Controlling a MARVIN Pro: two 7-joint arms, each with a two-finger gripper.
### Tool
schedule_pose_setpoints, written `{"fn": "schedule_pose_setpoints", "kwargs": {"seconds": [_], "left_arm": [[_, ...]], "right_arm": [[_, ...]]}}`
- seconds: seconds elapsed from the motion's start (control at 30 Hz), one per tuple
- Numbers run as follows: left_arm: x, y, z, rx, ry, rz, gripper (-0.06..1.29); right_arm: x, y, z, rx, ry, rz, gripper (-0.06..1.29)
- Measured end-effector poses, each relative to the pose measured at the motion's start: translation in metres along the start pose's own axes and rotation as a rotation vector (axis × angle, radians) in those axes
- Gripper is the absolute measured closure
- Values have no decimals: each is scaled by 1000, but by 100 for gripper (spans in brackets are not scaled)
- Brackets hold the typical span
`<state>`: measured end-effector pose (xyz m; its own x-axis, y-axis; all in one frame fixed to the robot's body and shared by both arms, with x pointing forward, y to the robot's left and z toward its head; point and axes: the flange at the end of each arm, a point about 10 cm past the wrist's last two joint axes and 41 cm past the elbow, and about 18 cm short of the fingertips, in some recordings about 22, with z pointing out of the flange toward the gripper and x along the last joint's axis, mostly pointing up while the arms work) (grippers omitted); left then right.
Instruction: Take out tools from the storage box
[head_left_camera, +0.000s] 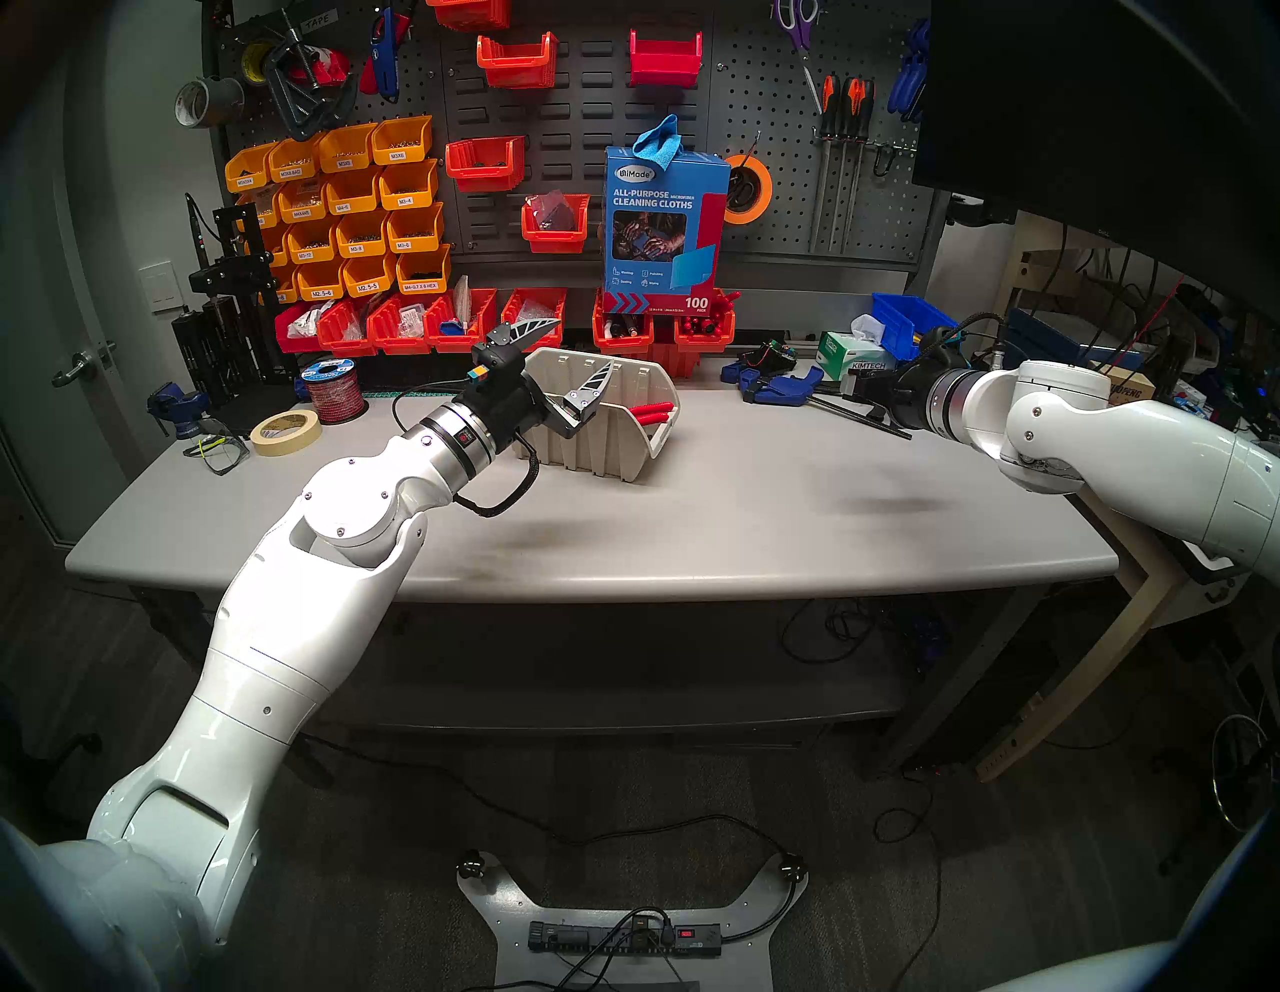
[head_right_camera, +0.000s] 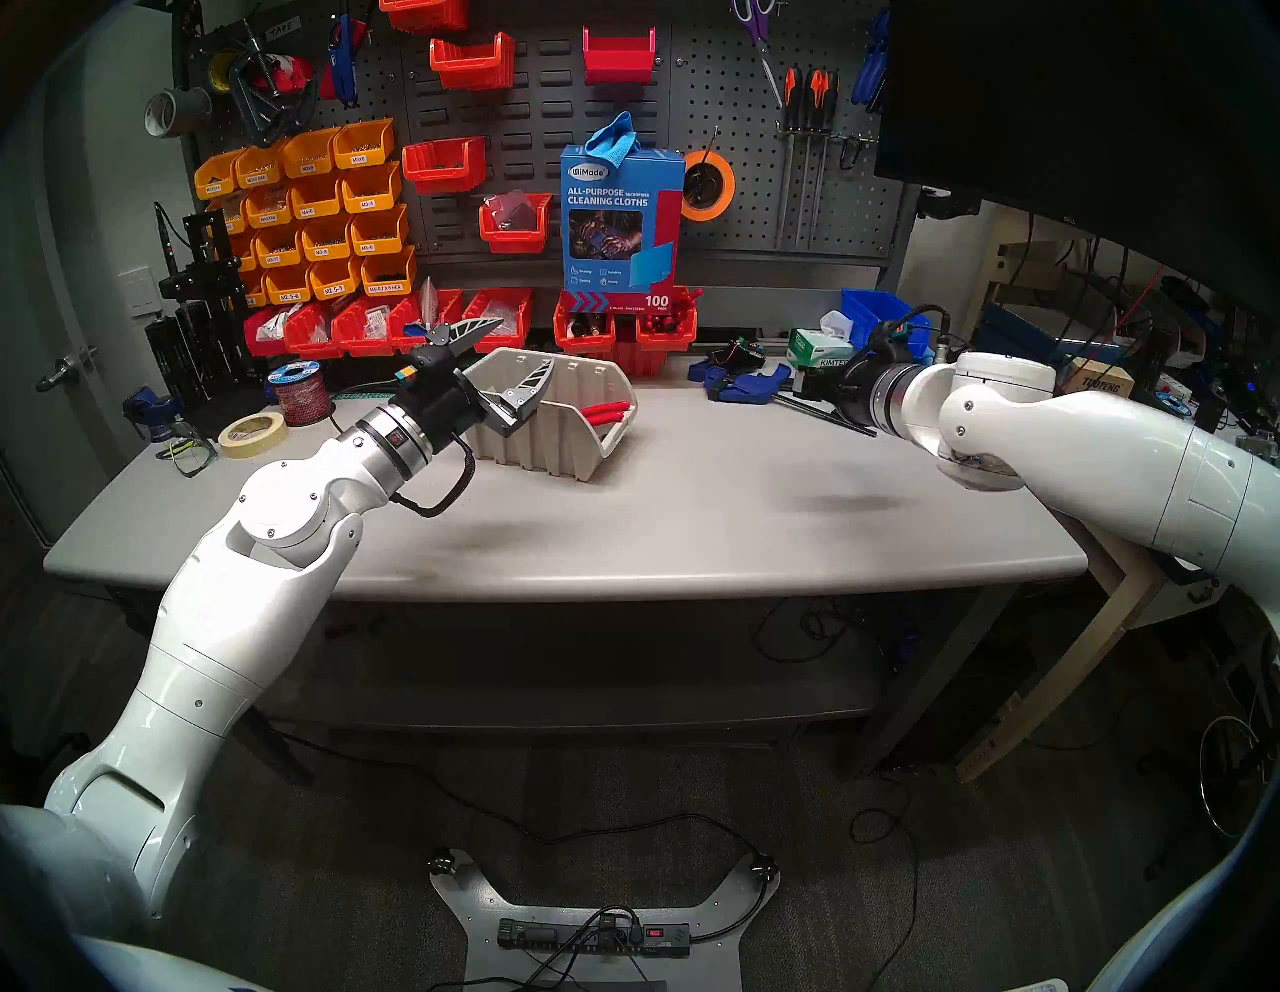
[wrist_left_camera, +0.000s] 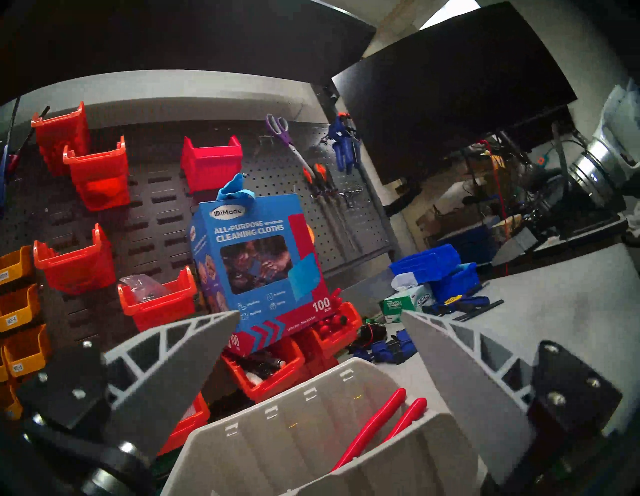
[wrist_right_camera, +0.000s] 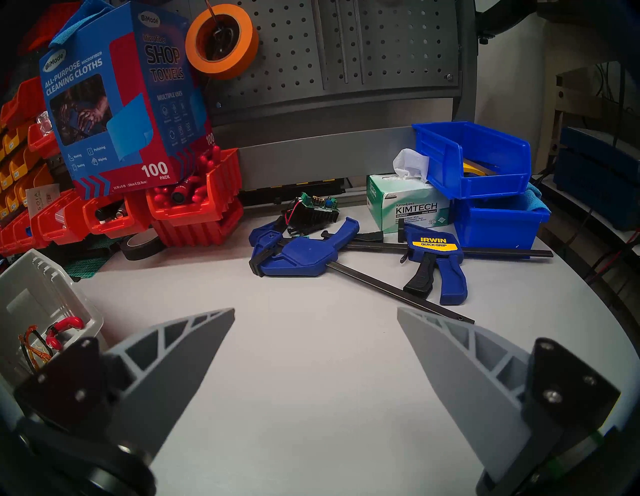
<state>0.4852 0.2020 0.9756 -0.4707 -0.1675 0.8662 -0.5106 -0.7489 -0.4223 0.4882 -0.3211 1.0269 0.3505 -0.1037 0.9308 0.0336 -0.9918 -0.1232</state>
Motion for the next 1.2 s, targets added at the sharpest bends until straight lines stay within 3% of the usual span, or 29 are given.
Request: {"fn": "schedule_pose_setpoints", "kwargs": {"seconds": [0.3,0.53,0.93,1.2], "left_arm": [[-7,17,26,-139,8,55,-3],[-9,17,33,-243,14,98,-2],[-13,-17,36,-326,-8,202,-2],[-14,-37,31,-450,-35,229,-3]], "right_arm": [[0,0,0,-1,0,0,2],[0,0,0,-2,1,0,2],[0,1,0,-3,1,0,2],[0,1,0,-3,1,1,2]]}}
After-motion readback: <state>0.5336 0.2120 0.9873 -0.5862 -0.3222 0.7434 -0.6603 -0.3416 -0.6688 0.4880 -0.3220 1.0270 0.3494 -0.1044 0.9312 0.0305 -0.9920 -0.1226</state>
